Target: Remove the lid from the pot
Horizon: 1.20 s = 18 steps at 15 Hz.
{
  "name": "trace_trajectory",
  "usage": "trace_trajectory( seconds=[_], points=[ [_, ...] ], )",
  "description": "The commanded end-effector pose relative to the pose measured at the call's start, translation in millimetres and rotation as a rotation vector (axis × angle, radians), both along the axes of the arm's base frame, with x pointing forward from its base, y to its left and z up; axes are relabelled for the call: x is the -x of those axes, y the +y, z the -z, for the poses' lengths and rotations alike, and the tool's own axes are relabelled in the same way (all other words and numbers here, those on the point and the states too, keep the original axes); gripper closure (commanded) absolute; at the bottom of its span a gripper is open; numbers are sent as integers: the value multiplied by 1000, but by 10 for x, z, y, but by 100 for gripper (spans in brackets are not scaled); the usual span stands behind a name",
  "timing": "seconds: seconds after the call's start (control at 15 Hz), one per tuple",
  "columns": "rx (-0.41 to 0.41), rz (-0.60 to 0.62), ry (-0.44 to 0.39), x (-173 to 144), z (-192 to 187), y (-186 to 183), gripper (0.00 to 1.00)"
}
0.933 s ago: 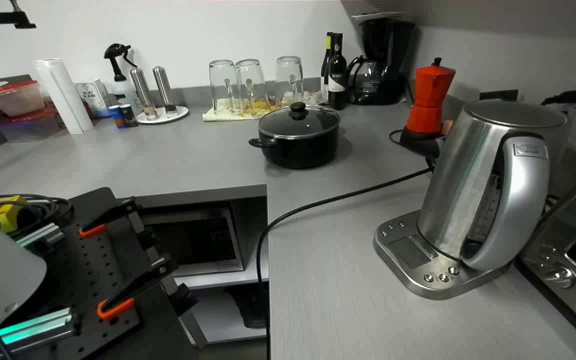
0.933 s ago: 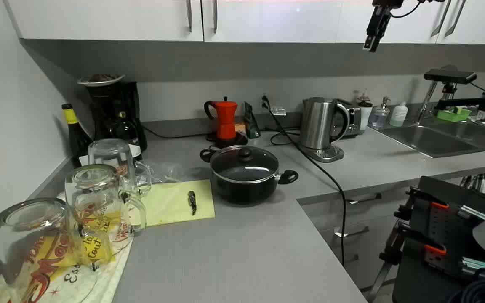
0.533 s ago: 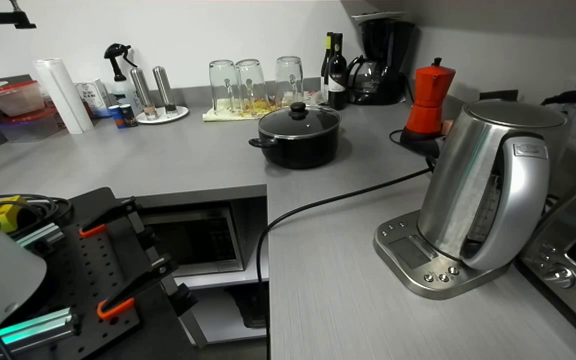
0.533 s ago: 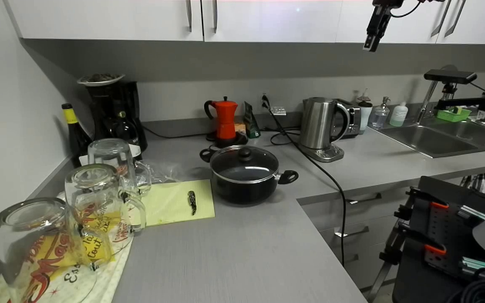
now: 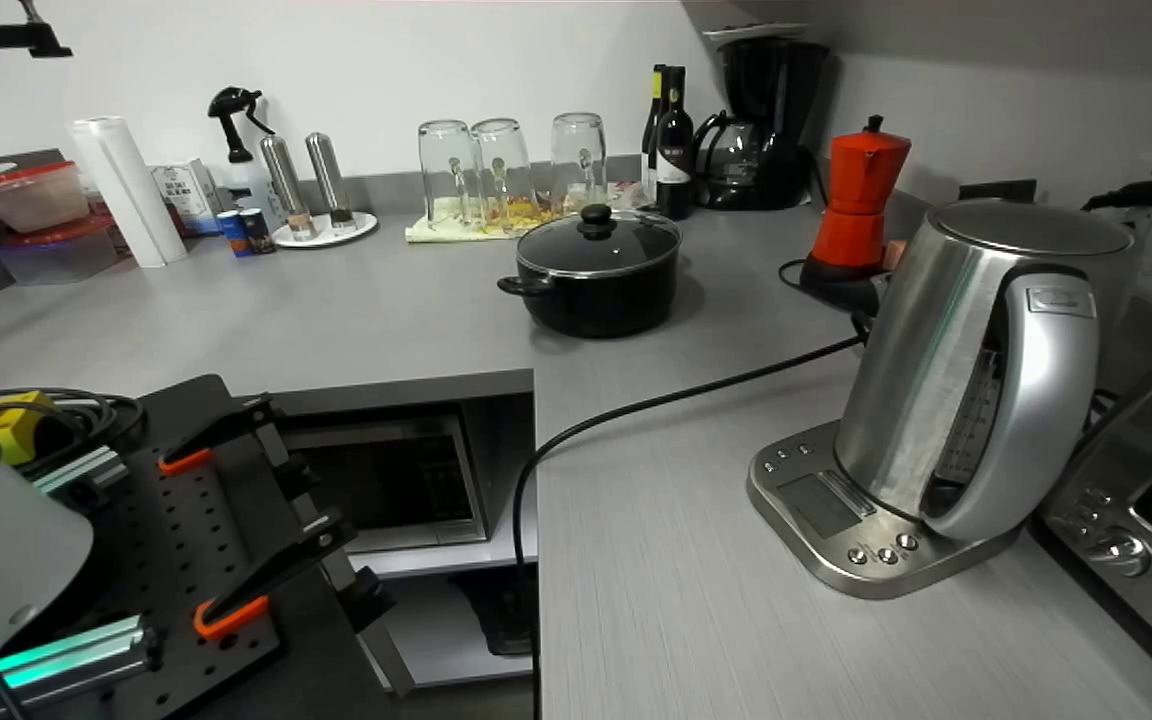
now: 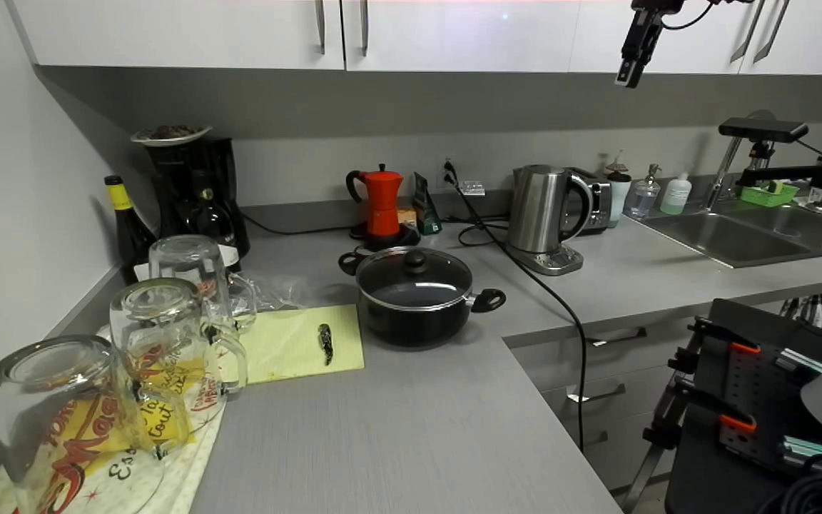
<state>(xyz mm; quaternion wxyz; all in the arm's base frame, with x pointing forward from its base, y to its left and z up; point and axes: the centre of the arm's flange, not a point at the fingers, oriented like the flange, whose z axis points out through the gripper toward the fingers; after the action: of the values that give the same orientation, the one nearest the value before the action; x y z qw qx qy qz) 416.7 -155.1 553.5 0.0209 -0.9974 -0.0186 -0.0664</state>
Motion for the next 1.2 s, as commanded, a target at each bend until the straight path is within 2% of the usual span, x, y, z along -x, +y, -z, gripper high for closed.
trace_trajectory(
  seconds=[0.0, 0.33, 0.6, 1.13],
  points=[
    [0, 0, 0, 0, 0, 0, 0],
    [0, 0, 0, 0, 0, 0, 0],
    [20, -33, -7, -166, -6, 93, 0],
    [114, -156, -14, -849, 57, 668, 0]
  ],
)
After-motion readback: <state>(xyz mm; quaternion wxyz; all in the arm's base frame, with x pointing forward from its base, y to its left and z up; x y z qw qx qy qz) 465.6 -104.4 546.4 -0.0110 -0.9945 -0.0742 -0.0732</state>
